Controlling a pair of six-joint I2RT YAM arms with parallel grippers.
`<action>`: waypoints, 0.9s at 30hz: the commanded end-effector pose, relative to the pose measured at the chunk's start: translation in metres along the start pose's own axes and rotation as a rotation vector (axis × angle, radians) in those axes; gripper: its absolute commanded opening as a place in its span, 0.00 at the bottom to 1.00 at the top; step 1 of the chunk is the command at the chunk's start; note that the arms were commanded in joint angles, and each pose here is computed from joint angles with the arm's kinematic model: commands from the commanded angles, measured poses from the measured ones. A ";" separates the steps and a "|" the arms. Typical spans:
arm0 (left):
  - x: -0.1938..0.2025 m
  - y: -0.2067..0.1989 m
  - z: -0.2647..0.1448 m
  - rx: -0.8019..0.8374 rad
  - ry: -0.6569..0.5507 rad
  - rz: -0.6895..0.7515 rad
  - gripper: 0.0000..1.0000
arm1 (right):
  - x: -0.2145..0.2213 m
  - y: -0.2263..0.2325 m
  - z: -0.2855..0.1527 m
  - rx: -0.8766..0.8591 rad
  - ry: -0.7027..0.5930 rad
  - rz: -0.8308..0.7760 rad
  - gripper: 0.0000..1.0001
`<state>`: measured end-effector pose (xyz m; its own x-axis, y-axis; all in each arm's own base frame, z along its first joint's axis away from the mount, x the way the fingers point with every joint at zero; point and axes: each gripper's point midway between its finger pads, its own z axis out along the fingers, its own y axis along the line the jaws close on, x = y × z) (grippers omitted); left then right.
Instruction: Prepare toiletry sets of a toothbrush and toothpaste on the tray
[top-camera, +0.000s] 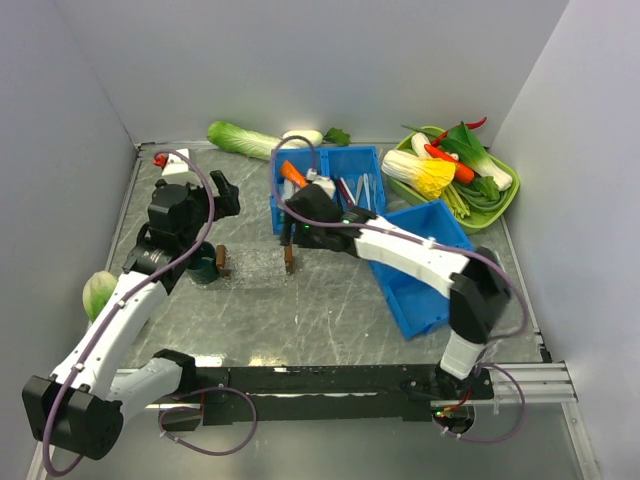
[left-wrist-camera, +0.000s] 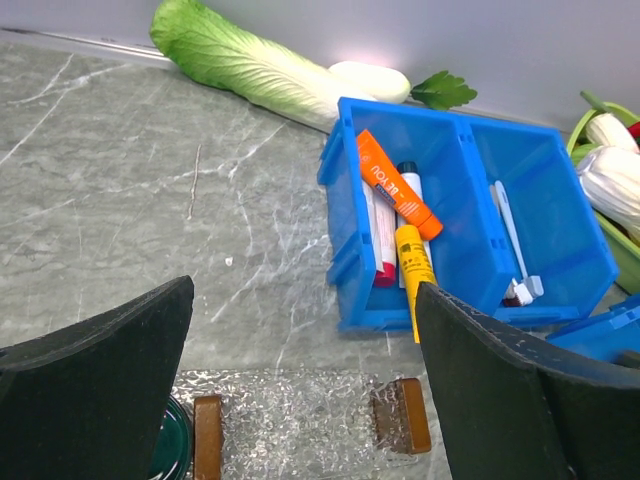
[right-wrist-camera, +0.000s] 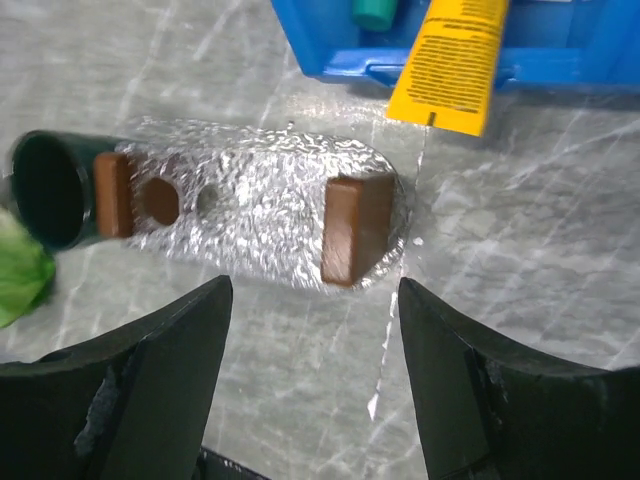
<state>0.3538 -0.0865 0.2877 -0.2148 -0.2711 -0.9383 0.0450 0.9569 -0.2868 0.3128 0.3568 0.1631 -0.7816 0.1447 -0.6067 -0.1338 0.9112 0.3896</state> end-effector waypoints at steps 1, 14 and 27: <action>-0.015 -0.007 -0.006 0.049 -0.064 -0.021 0.96 | -0.054 0.011 -0.050 -0.181 -0.212 0.027 0.75; 0.010 -0.029 0.009 0.067 -0.019 0.036 0.98 | -0.074 -0.087 -0.165 -0.093 -0.346 -0.049 0.72; 0.123 -0.146 0.061 0.300 0.349 0.123 0.86 | -0.036 -0.140 -0.210 -0.051 -0.384 -0.003 0.70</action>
<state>0.3708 -0.2475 0.2042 -0.4691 -0.0560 -0.8814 0.3366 0.9113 -0.2371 0.2436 0.1519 0.2811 -0.4940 0.2884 -0.8202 -0.1766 0.8904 0.4195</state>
